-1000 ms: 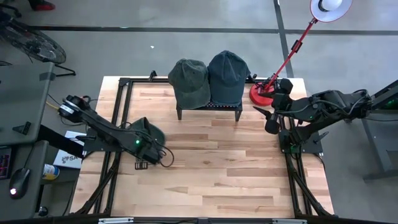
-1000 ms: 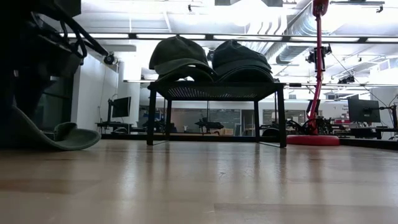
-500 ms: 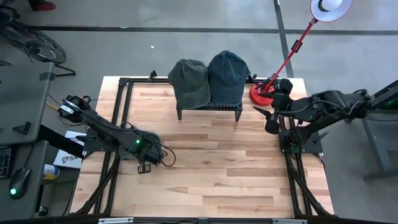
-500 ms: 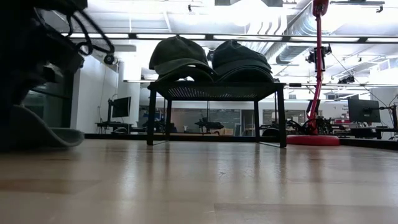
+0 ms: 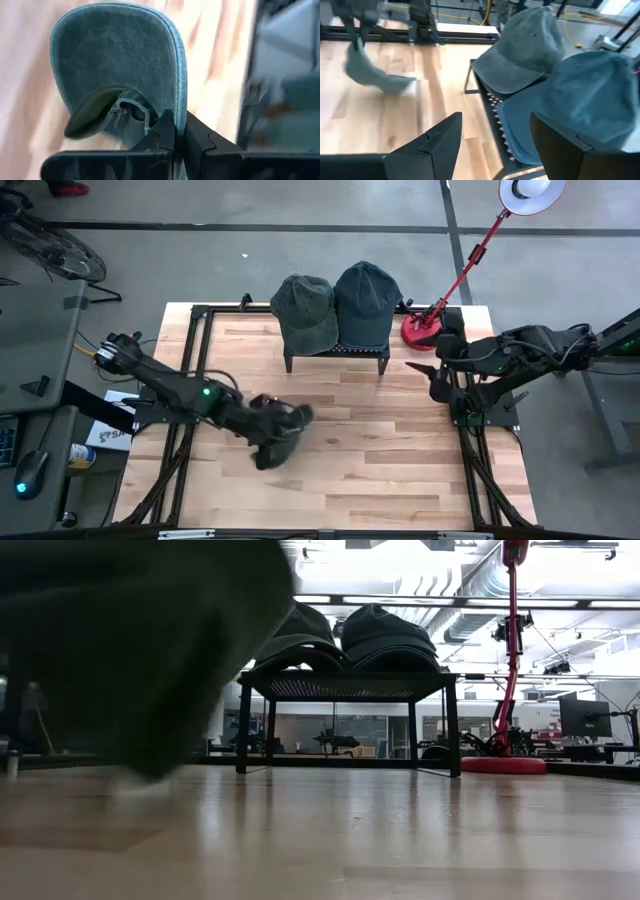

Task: Pick & Place hat
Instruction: Stack the dark green cap on top of the other dark green caps on the shelf

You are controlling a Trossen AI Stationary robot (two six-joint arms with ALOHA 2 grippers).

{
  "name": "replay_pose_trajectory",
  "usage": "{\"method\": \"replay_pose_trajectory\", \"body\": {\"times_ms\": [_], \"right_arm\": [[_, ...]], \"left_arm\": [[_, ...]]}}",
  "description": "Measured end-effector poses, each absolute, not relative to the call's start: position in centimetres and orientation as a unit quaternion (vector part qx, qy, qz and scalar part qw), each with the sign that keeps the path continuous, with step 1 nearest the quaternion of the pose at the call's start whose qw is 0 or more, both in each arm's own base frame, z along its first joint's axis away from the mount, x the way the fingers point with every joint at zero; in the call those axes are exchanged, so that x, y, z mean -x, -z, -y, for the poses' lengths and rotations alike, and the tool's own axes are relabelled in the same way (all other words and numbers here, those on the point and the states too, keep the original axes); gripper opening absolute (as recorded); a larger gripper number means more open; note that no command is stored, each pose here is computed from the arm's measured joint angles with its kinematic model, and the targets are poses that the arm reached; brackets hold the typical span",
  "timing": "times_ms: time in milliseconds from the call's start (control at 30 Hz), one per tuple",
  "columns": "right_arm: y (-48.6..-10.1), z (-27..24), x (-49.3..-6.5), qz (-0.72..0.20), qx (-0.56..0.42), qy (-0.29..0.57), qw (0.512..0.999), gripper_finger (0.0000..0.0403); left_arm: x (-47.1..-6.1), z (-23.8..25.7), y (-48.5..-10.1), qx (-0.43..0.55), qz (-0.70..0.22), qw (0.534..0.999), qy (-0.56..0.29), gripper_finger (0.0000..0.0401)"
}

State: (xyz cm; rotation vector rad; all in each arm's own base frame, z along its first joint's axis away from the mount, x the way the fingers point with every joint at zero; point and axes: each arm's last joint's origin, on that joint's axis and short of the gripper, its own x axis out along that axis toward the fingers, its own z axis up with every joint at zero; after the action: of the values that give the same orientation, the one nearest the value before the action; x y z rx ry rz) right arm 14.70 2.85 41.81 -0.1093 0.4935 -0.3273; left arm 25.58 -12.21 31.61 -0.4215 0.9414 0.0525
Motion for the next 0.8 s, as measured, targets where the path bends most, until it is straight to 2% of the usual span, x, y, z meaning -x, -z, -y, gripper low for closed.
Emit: {"method": "replay_pose_trajectory", "body": {"times_ms": [167, 400, 633, 800], "right_arm": [[-41.8, -3.0, -14.8, -0.243, 0.024, 0.135, 0.96, 0.0227], [-42.8, -3.4, -15.4, -0.191, -0.023, 0.097, 0.977, 0.0227], [-45.0, -3.9, -16.1, -0.084, -0.07, 0.049, 0.993, 0.0227], [-46.3, -3.9, -16.2, -0.016, -0.111, 0.048, 0.993, 0.0227]], "left_arm": [[-26.0, 12.8, -37.9, 0.172, -0.313, 0.934, -0.028, 0.0006], [-25.6, 13.5, -43.9, 0.111, -0.149, 0.982, -0.042, 0.0006], [-25.7, 13.3, -48.4, -0.006, 0.01, 0.998, -0.058, 0.0006], [-25.4, 12.9, -50.4, -0.113, 0.073, 0.986, -0.1, 0.0006]]}}
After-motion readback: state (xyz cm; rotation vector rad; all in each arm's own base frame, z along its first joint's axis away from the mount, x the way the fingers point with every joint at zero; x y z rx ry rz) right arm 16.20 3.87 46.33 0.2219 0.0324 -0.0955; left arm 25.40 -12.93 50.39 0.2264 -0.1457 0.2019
